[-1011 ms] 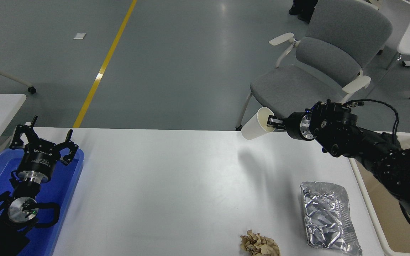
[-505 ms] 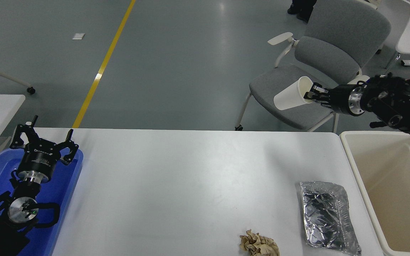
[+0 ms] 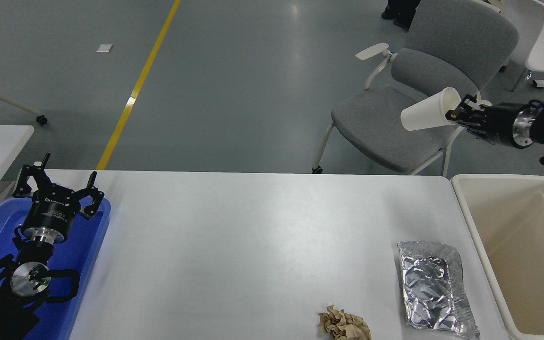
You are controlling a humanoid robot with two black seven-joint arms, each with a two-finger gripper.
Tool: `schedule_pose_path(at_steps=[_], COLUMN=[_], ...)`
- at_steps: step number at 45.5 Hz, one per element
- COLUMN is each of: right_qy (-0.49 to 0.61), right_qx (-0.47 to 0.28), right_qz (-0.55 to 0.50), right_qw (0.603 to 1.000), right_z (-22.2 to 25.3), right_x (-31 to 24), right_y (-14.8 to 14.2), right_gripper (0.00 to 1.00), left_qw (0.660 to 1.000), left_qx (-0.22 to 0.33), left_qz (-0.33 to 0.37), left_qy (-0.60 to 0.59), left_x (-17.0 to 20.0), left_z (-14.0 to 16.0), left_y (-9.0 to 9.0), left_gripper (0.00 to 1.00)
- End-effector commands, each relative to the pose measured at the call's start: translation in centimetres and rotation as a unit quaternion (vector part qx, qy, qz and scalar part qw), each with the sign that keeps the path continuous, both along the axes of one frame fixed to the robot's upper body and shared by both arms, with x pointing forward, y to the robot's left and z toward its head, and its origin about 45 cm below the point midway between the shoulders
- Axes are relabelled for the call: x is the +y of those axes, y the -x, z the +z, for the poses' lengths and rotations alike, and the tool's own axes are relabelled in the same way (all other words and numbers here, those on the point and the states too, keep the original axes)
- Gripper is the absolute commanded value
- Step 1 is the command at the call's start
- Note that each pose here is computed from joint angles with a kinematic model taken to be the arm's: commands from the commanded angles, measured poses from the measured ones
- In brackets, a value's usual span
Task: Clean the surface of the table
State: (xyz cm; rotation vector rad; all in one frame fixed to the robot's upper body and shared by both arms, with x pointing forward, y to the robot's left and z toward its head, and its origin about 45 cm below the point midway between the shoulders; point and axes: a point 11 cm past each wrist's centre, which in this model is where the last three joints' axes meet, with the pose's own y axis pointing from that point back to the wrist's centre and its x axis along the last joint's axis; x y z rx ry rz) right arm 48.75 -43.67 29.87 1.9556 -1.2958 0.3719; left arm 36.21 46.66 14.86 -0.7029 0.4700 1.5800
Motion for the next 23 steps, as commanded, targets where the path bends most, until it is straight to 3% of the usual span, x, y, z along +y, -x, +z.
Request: schedule_pose_path(at_steps=[1,23], right_qy=[-0.027,0.046], right_qx=[-0.002,0.045], right_qz=[-0.031,-0.163], right_qw=[0.999,0.984], right_z=[0.1,-5.7], right_x=[-2.8,-12.1], right_y=[1.3,7.3], right_gripper=[0.00,0.00], left_qw=[1.000,1.000], left_qx=[-0.001,0.000], left_qz=[0.000,0.000], left_qy=[0.000,0.000], left_x=[0.0,0.0], left_z=[0.0,0.0], left_y=[0.0,0.0], left_gripper=[1.00,1.00])
